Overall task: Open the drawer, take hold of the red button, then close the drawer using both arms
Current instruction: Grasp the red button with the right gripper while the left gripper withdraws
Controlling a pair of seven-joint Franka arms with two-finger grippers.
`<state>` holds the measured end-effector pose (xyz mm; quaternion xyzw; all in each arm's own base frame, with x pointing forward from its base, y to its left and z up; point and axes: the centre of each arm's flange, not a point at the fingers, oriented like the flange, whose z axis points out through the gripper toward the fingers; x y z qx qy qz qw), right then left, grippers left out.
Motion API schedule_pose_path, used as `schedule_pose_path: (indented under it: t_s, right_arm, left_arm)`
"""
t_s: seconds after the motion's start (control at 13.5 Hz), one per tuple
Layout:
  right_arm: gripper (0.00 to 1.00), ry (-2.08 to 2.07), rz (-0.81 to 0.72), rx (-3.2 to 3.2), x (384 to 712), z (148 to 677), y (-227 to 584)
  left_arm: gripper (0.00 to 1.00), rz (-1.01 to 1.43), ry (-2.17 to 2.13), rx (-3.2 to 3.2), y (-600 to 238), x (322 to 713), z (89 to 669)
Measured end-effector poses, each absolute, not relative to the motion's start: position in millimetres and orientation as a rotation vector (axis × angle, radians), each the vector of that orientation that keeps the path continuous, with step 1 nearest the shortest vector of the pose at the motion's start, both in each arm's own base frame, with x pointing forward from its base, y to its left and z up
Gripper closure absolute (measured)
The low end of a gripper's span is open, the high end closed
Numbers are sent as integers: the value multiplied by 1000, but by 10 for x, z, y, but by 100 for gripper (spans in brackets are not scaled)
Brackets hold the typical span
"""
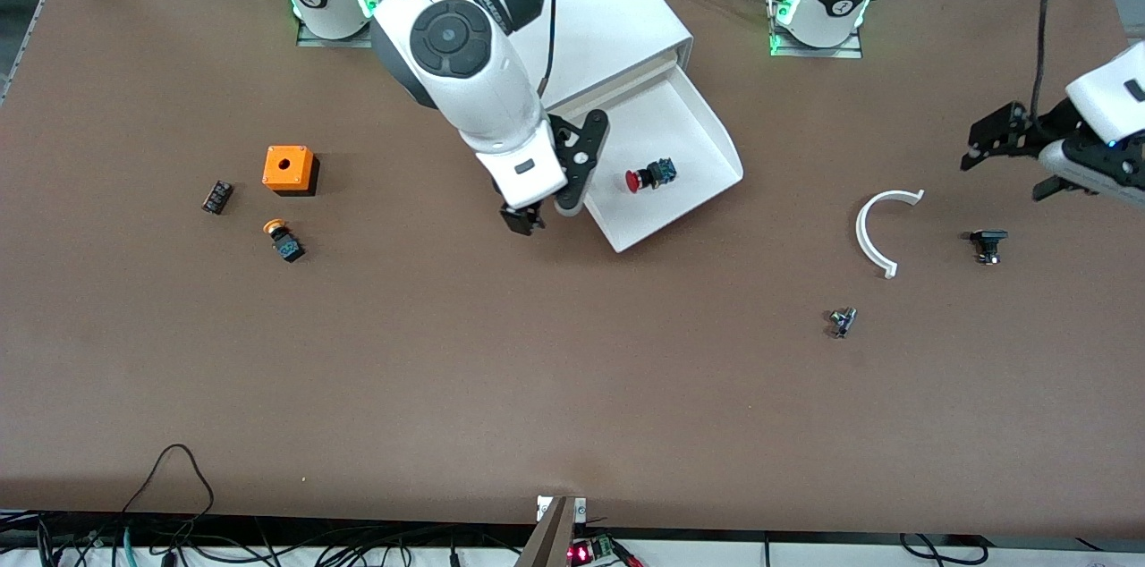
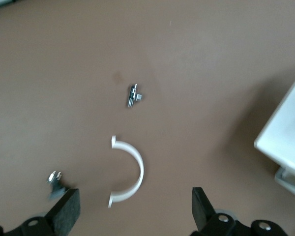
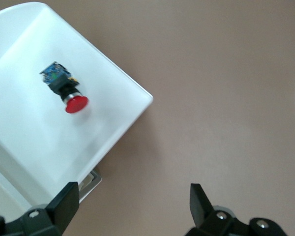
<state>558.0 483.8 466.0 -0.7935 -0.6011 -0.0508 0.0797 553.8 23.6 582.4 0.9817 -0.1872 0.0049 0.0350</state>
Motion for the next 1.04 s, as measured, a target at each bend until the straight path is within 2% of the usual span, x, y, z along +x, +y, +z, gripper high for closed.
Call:
schedule_pose_path:
  t_s: [0.22,0.44,0.74,1.04]
  right_arm:
    - [0,-1991,-159,-2237,5276,4631,5225]
    - [0,-2170,-130,-2114,4927,4347,5644]
    - [0,-2262,-209,-2002,4963,4071,5833]
    - [0,-2290,-201,-1962,4818,3943,6001]
  left_arm:
    - [0,-57,-436,3055,186,5423,6074]
    - [0,-87,-307,3141,94,5395,6119]
    - [0,-70,-260,3163,-2,5378,6183]
    - [0,-69,-250,3164,4,5376,6187]
